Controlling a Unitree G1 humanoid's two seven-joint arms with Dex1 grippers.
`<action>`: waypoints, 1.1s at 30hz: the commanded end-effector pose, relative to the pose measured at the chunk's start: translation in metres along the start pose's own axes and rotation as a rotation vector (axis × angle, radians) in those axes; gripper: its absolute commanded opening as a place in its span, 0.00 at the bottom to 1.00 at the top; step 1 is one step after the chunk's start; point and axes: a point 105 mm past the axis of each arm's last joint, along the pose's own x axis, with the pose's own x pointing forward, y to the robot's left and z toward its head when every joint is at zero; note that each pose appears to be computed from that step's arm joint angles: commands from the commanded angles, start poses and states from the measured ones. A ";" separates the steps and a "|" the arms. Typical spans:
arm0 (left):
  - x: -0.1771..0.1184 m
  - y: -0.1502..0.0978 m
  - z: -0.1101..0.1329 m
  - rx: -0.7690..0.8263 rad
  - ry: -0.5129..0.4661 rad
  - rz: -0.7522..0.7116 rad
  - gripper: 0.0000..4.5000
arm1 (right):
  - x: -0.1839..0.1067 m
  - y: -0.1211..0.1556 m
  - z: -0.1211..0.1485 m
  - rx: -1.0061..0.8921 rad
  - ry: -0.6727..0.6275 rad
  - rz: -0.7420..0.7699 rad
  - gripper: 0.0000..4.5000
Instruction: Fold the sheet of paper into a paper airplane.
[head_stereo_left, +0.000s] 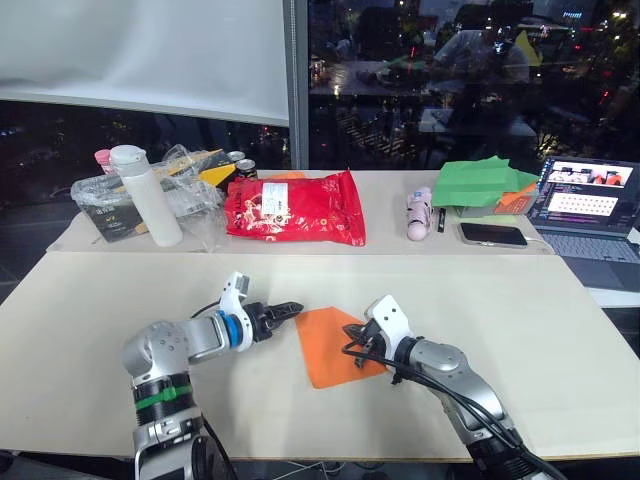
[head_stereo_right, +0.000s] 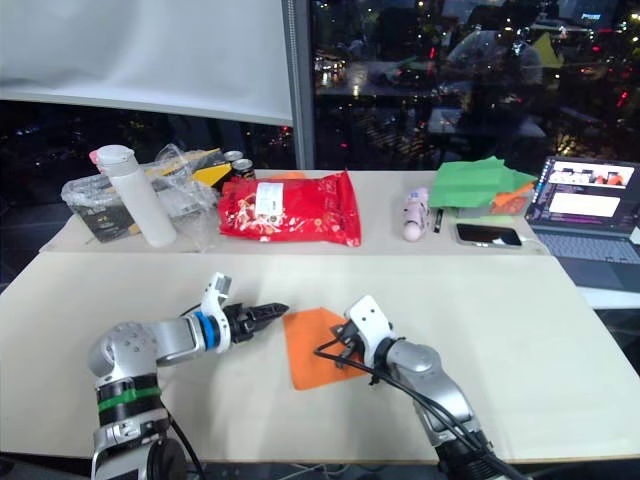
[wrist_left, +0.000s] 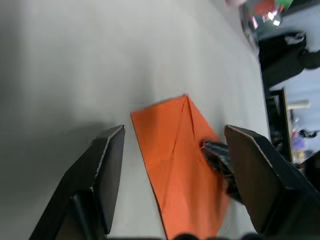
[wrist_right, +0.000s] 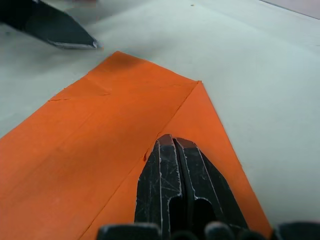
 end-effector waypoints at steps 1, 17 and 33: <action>0.006 0.006 -0.018 -0.101 0.219 -0.016 0.74 | 0.001 0.002 -0.004 0.015 0.013 -0.008 0.00; 0.018 -0.006 -0.032 -0.181 0.454 0.007 0.74 | 0.001 -0.001 -0.002 0.022 0.006 -0.045 0.00; 0.013 -0.016 -0.025 -0.194 0.441 -0.041 0.74 | 0.002 -0.001 -0.001 0.020 0.002 -0.045 0.00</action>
